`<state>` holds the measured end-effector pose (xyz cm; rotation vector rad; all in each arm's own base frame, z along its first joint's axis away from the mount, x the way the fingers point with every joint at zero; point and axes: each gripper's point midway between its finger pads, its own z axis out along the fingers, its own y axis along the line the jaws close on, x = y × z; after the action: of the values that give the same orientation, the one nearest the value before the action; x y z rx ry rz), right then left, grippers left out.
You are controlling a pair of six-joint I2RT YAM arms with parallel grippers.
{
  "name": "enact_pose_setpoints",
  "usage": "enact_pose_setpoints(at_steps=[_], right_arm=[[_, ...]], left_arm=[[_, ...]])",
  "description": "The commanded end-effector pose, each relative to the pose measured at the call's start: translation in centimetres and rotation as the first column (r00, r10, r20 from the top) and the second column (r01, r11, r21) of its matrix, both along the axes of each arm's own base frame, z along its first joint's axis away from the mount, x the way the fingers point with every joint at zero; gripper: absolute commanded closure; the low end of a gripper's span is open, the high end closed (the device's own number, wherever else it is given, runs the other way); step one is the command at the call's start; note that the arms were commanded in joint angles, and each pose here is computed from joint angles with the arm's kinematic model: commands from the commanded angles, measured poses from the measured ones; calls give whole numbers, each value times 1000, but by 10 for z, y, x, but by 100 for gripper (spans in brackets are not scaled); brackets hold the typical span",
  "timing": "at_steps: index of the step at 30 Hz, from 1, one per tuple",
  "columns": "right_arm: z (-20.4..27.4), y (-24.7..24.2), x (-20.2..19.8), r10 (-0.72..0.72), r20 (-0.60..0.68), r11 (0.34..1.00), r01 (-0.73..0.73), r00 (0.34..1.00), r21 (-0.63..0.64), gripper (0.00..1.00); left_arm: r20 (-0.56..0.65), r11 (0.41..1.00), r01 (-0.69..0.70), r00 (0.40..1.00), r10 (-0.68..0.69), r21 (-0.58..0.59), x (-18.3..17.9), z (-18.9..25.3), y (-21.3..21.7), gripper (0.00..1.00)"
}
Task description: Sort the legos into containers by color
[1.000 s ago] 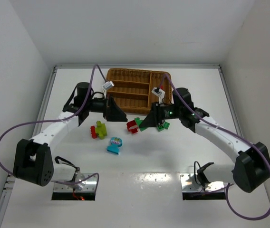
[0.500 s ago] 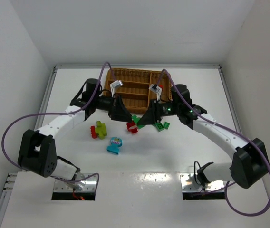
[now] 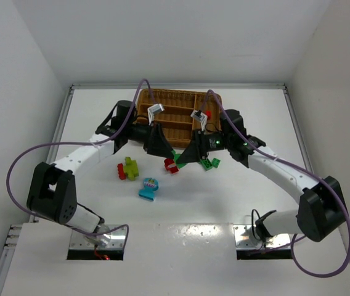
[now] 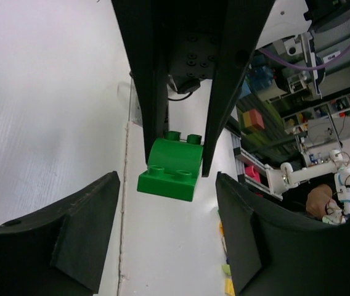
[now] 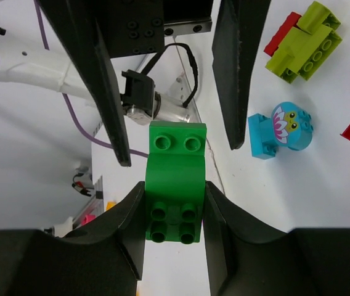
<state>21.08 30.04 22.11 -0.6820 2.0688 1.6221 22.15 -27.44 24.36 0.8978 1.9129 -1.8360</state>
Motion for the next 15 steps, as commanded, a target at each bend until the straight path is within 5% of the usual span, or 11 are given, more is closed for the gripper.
enact_pose_setpoints(at_steps=[1,7,15], right_arm=[[25,10,2,46,82,997,-50,996,58,72],[20,10,2,43,55,997,-46,998,54,72],[21,6,6,-7,64,998,3,998,65,73]], left_arm=[[95,998,49,994,-44,-50,0,22,-3,32],[95,998,49,994,-44,-50,0,22,-3,57],[98,999,32,995,-28,-43,1,23,-3,63]])
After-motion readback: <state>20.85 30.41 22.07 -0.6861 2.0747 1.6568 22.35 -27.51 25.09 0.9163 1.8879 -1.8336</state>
